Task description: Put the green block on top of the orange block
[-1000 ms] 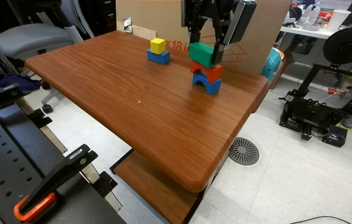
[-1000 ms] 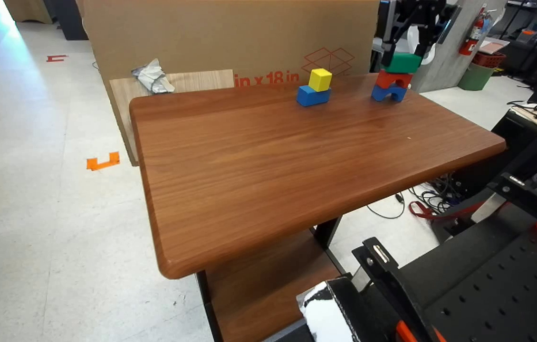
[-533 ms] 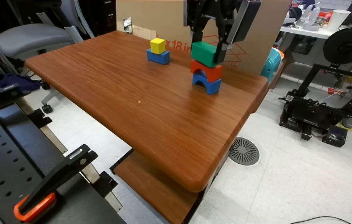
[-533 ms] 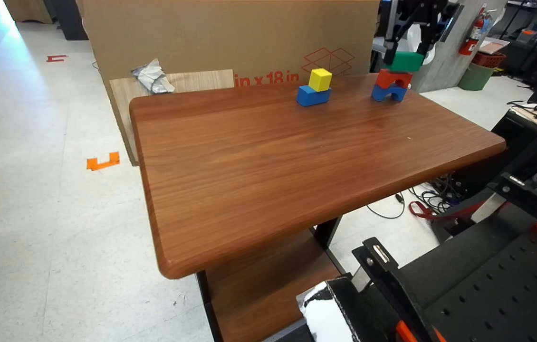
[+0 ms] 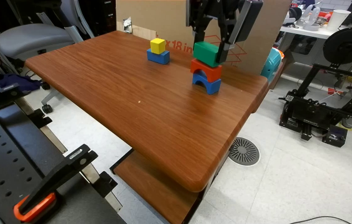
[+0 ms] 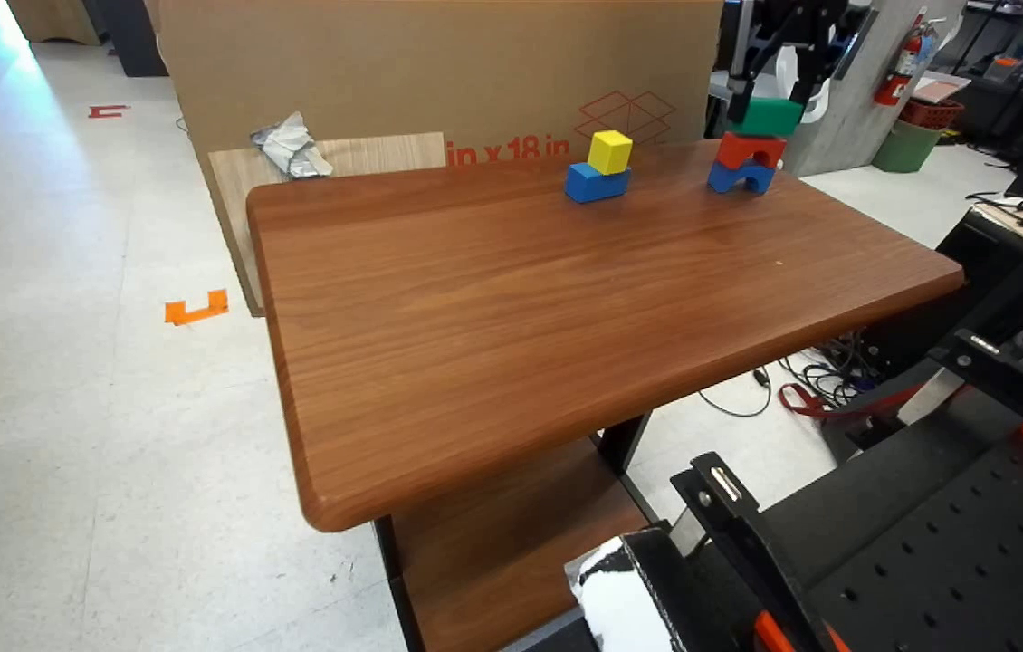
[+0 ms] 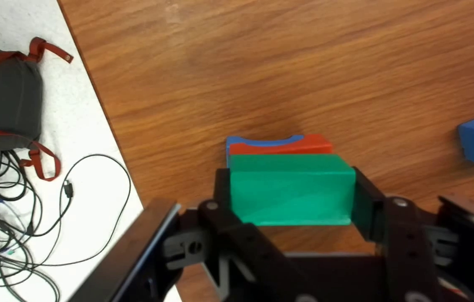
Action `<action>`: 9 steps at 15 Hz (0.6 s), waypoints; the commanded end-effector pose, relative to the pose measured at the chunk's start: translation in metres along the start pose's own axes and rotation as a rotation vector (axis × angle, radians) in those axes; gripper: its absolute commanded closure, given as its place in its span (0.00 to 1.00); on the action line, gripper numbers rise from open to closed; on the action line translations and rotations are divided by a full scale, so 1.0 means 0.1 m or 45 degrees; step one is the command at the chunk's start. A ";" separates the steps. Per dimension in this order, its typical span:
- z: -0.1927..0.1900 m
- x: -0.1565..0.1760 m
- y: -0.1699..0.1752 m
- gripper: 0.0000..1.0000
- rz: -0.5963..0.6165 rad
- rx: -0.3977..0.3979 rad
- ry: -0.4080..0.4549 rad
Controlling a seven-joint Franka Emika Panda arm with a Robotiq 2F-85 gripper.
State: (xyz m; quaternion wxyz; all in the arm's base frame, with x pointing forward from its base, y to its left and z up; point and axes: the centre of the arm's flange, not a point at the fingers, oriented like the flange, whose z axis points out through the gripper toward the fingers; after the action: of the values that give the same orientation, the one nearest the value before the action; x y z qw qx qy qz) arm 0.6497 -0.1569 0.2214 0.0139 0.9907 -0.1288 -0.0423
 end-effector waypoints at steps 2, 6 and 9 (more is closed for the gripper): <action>0.00 0.10 -0.01 0.59 0.012 -0.021 -0.024; 0.00 0.10 -0.01 0.08 0.012 -0.016 -0.024; -0.04 0.08 0.00 0.00 0.010 -0.009 -0.012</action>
State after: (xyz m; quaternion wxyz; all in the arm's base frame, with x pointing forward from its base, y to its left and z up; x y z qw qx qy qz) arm 0.6502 -0.1570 0.2201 0.0140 0.9906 -0.1287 -0.0431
